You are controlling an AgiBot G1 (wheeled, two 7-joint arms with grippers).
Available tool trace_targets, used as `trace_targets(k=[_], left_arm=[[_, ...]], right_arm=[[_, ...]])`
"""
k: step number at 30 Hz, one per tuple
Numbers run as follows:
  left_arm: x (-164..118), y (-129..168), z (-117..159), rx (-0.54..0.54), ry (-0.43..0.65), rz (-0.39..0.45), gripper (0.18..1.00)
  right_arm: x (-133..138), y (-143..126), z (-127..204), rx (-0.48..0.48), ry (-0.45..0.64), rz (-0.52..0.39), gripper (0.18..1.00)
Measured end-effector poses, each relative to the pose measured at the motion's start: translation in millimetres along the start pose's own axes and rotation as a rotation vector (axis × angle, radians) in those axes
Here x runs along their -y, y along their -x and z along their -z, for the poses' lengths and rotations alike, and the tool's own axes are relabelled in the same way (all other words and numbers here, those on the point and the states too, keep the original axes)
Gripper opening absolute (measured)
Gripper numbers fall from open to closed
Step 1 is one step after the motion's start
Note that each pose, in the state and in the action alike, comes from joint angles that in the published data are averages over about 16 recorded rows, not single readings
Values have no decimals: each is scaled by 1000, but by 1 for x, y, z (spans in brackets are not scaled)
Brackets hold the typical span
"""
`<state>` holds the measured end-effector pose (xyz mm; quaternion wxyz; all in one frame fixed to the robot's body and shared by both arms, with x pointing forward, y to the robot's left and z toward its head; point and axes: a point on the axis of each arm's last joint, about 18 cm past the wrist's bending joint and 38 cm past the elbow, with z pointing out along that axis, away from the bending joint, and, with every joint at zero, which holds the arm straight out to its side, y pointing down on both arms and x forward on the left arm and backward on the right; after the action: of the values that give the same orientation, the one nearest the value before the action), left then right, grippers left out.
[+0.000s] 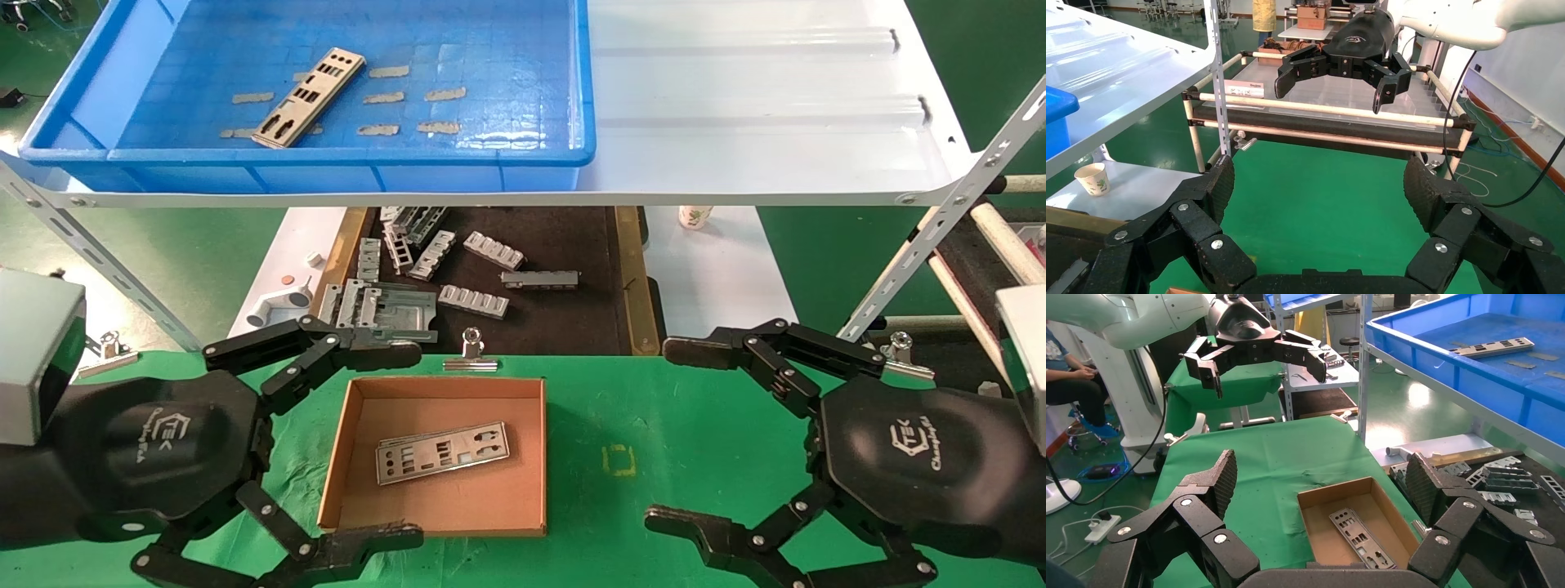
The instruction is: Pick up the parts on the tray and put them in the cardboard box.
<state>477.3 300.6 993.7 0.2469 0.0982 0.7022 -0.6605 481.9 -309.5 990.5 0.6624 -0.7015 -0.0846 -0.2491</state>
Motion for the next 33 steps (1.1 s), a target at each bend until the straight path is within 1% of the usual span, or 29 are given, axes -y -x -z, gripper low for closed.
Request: trace_targets(k=[5,9,14,19,26,33], left_arm=[[4,13,-1,46,-15,-3,1001],[10,33,-2,114,-31,-14,1001],[19,75,-1,244,-49,-21,1001],[29,126,3,393,-44,-19,1001],[38,188,15,578,4,-5,1001],[43,228,23,686,91,2,1001]], right_arm=[[0,0,0,0,0,0,994],[0,0,0,0,0,0,980],[0,0,0,0,0,0,952],[0,0,0,0,0,0,894],[0,0,0,0,0,0,778],[0,0,0,0,0,0,608]])
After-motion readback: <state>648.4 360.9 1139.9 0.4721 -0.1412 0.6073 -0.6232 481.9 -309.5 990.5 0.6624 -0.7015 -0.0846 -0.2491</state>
